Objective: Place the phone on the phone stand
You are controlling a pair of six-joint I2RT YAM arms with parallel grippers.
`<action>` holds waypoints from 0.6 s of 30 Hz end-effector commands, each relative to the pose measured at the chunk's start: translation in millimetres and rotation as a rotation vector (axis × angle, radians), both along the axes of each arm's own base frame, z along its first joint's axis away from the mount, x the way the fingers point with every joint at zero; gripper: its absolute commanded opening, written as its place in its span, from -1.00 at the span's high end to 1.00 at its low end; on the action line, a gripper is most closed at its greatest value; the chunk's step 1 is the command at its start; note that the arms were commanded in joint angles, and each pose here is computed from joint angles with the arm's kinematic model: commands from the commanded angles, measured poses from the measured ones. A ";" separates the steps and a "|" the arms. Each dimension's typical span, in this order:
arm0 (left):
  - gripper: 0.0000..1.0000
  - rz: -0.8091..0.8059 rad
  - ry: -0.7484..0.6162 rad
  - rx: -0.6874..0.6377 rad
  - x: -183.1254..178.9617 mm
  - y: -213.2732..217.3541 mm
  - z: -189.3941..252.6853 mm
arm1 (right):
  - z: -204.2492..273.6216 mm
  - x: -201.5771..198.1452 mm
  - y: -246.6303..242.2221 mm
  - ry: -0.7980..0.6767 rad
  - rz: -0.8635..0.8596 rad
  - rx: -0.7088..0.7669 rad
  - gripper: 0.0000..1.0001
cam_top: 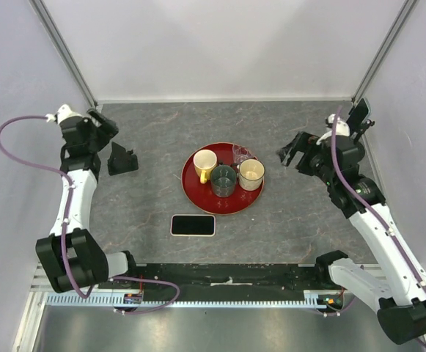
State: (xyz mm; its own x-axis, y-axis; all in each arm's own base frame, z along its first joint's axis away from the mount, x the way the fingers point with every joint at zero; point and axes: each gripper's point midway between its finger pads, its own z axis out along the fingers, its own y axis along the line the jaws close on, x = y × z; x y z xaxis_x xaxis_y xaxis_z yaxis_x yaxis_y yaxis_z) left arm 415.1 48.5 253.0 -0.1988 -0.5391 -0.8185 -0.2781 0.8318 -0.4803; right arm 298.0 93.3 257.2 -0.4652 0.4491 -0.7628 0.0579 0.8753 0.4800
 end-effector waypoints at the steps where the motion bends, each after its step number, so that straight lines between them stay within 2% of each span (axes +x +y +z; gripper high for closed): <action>1: -0.75 0.257 0.024 -0.022 -12.6 55.5 -0.6 | -5.3 -10.4 42.9 0.037 0.175 -0.016 -0.96; 4: -0.75 0.285 0.054 0.053 -11.4 67.8 -6.8 | -9.5 -9.6 66.7 0.001 0.250 0.017 -0.96; 7: -0.70 0.191 0.101 0.093 6.3 62.9 -27.4 | -5.0 -6.2 78.2 -0.027 0.279 0.049 -0.96; 8: -0.62 0.124 0.116 0.110 12.1 56.0 -33.2 | -2.8 -6.1 81.6 -0.034 0.292 0.058 -0.96; 11: -0.46 0.065 0.188 0.110 27.1 55.3 -62.4 | 1.9 -8.5 86.5 -0.051 0.327 0.066 -0.96; 16: -0.40 0.048 0.239 0.130 32.9 58.2 -85.5 | -3.0 -16.1 80.6 -0.064 0.348 0.021 -0.96; 18: -0.20 0.018 0.240 0.125 35.8 54.0 -90.0 | -5.4 -19.1 80.7 -0.063 0.357 0.019 -0.96</action>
